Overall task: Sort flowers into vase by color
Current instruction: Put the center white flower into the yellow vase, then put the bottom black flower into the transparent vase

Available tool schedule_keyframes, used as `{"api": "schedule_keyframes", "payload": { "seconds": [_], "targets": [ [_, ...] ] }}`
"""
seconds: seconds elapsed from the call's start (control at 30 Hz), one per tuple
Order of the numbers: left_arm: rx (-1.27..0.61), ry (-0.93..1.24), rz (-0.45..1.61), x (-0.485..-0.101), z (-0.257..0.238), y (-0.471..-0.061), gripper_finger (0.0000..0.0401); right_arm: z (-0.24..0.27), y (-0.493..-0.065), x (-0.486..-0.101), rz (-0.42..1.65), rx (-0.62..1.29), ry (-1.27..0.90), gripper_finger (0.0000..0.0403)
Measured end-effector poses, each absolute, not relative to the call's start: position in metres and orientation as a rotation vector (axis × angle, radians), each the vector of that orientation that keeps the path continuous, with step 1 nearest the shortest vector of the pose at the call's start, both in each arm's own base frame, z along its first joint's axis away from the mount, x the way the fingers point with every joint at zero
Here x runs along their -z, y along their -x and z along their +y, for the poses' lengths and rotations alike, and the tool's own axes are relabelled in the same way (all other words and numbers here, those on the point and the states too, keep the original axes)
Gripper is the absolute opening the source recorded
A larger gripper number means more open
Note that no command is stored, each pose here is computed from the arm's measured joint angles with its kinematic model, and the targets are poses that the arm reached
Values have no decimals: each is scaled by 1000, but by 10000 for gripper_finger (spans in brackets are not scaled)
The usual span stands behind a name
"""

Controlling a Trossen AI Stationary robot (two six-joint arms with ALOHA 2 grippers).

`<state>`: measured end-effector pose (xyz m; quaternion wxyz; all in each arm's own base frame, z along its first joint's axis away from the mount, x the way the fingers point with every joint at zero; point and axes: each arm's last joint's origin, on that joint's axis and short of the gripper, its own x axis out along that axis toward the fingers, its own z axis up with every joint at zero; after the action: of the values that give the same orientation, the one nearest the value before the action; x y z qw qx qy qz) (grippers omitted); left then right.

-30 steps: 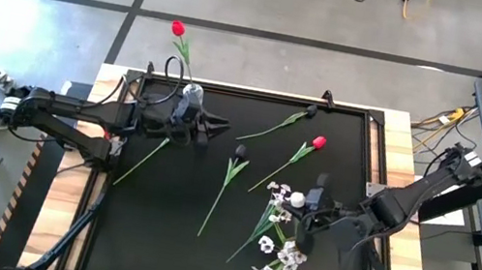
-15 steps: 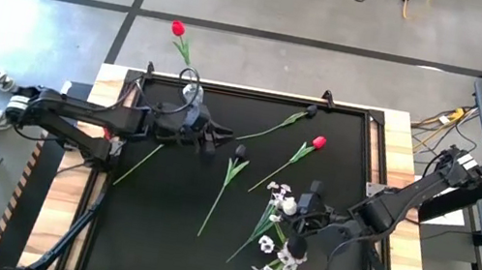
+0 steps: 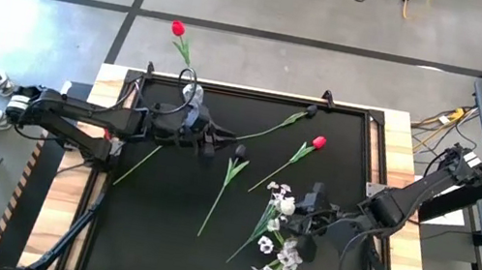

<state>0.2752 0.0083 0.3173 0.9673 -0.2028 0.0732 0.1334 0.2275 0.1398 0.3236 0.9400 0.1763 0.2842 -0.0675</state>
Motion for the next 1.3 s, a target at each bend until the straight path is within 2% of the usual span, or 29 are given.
{"api": "schedule_keyframes", "payload": {
  "seconds": [0.3, 0.67, 0.8, 1.0, 1.2, 1.3],
  "targets": [
    [-267, 407, 136, -323, 8, -275, 75, 132, -215, -357, 661, 172, -304, 239],
    [-254, 439, 170, -325, 3, -274, 75, 119, -195, -403, 732, 153, -275, 233],
    [-231, 520, 269, -314, -14, -274, 75, 111, -183, -414, 776, 176, -224, 182],
    [-352, 648, 514, -269, -40, -282, 75, 83, -155, -426, 790, 216, -161, 29],
    [-548, 837, 647, -230, -37, -315, 74, 48, -121, -443, 679, 274, -239, 11],
    [-655, 852, 764, -210, -27, -329, 69, 30, -94, -451, 592, 289, -270, 9]
  ]
}}
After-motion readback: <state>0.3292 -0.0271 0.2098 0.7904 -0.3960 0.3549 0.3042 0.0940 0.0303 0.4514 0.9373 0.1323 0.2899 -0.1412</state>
